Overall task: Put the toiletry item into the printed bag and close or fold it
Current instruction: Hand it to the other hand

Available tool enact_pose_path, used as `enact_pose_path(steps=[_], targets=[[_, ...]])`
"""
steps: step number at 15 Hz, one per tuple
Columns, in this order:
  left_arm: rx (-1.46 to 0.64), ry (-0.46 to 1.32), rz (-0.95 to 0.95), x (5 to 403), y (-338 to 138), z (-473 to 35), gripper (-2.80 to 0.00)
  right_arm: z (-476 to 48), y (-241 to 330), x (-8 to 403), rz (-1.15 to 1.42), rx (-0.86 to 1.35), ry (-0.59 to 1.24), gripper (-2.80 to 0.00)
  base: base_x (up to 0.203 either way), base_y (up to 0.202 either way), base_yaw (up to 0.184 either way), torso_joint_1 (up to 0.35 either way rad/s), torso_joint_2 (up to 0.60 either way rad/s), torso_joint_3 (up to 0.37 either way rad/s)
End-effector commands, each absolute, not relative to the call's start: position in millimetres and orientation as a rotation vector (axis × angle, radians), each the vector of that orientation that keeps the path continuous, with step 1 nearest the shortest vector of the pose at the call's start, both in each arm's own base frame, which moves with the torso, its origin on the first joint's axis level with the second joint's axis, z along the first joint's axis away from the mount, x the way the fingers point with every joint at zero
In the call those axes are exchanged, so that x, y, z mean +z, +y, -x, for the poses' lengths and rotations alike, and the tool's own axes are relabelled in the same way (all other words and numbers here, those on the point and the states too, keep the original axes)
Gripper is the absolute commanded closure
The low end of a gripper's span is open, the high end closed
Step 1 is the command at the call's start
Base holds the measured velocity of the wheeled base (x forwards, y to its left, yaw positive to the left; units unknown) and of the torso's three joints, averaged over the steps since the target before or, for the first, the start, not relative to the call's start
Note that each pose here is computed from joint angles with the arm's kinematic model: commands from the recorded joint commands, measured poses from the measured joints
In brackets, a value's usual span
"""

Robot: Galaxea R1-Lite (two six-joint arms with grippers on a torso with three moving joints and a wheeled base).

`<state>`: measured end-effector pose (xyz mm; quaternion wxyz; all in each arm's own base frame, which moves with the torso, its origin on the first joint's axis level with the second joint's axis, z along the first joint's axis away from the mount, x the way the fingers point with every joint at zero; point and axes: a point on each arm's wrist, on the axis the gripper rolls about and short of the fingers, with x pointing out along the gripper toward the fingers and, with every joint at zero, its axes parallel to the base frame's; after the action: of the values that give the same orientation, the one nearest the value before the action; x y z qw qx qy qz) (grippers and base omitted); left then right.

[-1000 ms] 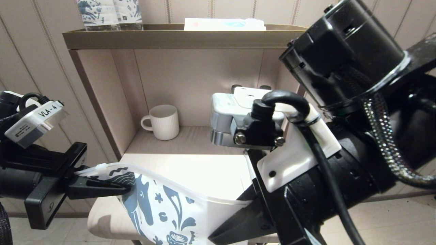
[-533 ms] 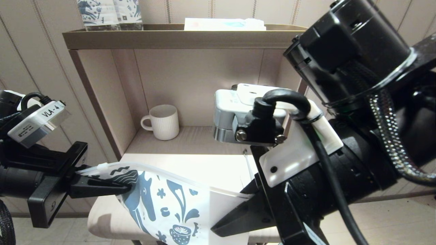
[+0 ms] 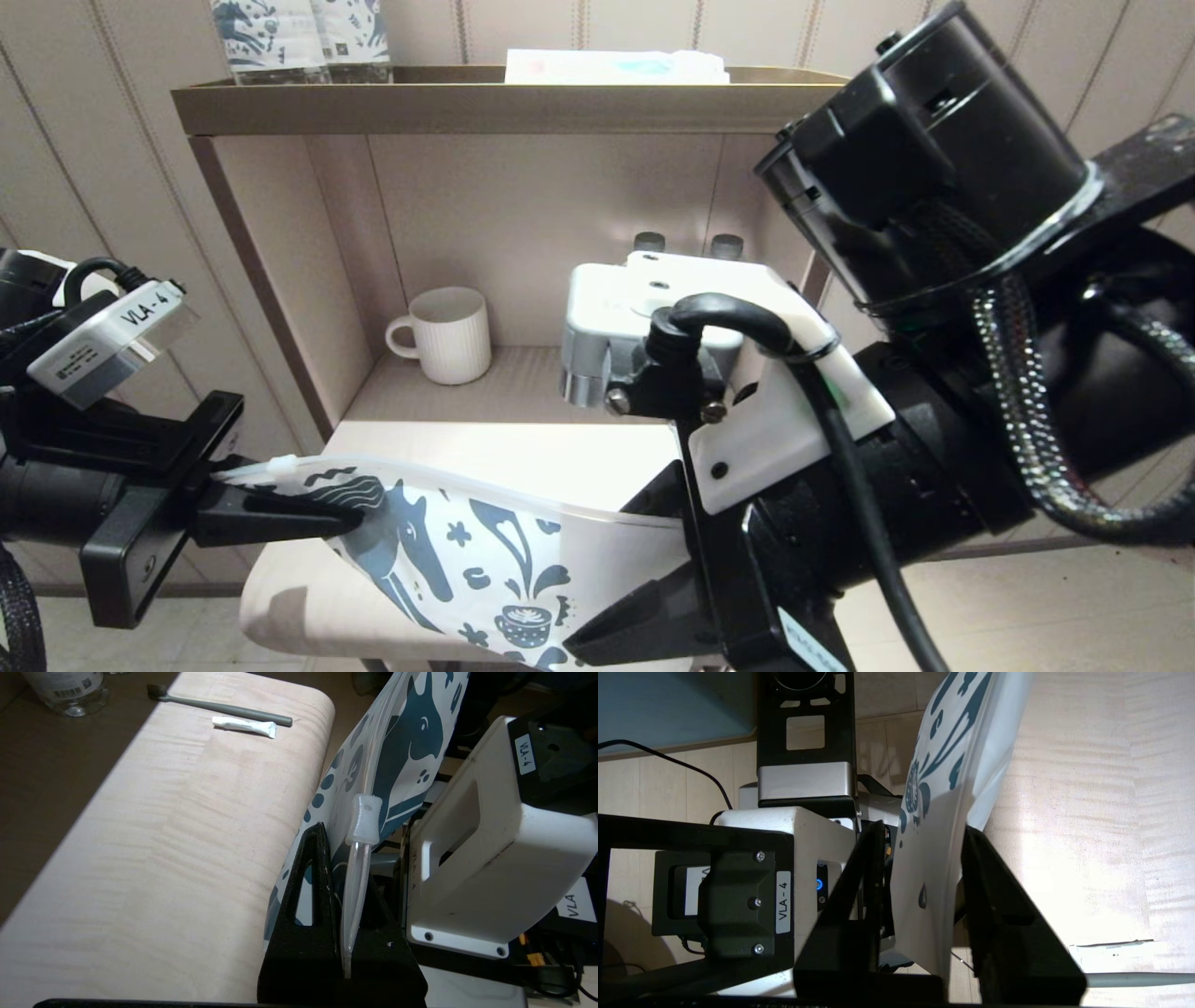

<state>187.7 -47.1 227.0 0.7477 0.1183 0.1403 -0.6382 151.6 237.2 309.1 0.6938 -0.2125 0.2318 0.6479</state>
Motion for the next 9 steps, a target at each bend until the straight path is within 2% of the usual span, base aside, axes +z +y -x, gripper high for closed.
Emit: enact_pose_path(steps=[1,9], targets=[[-1.401,0.305,-0.257,227,-47,-187,0.00,-153,238,306,0.475,1.447,0.528,-2.80,0.000,0.000,0.000,0.000,0.00,0.000],[-1.420,0.351,-0.277,219,-56,-189,0.00,-158,251,320,0.418,1.434,0.426,-2.80,0.000,0.000,0.000,0.000,0.00,0.000]])
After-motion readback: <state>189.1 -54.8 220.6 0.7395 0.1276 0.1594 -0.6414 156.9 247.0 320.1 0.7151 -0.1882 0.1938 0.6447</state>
